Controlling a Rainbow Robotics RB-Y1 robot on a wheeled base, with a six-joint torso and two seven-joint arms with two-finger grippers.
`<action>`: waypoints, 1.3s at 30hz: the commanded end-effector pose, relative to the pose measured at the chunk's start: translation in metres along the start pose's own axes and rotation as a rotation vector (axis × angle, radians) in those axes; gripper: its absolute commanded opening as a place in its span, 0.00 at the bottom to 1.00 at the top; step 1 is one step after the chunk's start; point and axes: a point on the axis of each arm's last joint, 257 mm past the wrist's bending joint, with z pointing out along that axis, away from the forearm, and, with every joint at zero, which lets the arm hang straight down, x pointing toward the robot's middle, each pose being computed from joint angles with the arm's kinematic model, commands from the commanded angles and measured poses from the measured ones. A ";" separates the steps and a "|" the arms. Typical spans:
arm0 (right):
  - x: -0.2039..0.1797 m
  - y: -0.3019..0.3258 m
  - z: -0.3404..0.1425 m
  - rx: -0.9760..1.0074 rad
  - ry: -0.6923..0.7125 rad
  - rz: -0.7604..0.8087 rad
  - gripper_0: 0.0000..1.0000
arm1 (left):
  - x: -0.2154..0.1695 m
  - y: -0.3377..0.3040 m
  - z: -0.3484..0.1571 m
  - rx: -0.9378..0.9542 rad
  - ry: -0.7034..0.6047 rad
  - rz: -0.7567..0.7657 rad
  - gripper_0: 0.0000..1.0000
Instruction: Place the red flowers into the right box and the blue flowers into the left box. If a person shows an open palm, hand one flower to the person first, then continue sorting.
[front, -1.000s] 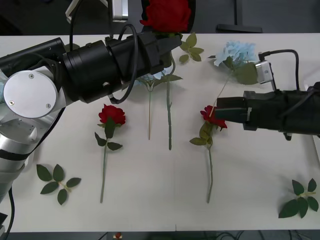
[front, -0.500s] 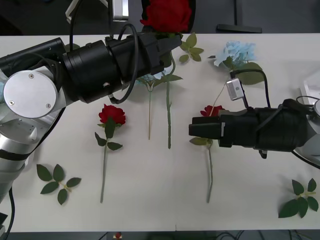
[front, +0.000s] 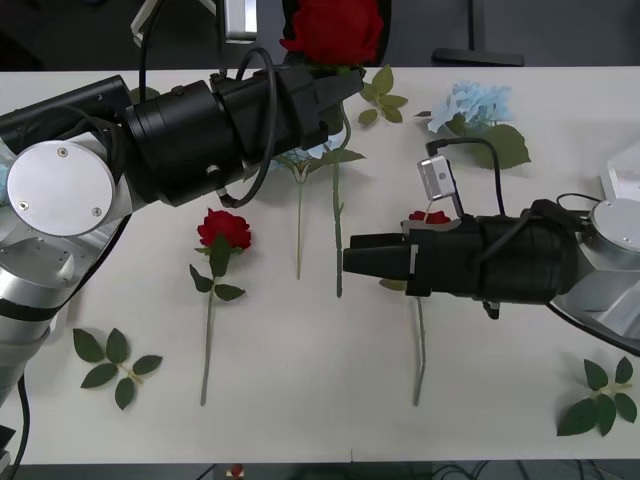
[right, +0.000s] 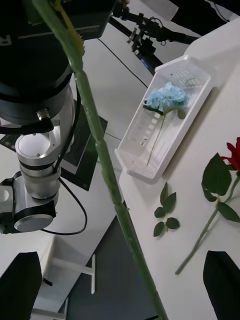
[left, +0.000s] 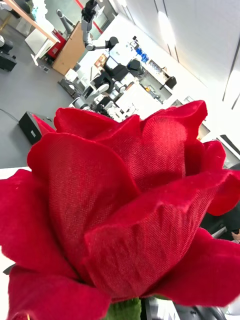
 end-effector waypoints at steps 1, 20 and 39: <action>-0.015 0.023 0.017 -0.053 -0.011 -0.001 0.94 | -0.024 -0.026 0.005 0.048 -0.052 0.052 0.00; -0.021 0.020 0.034 -0.033 -0.026 -0.008 0.00 | -0.024 -0.025 0.004 0.047 -0.052 0.052 0.00; -0.023 0.015 0.028 -0.013 -0.022 -0.006 0.00 | -0.022 -0.019 -0.002 0.037 -0.041 0.042 1.00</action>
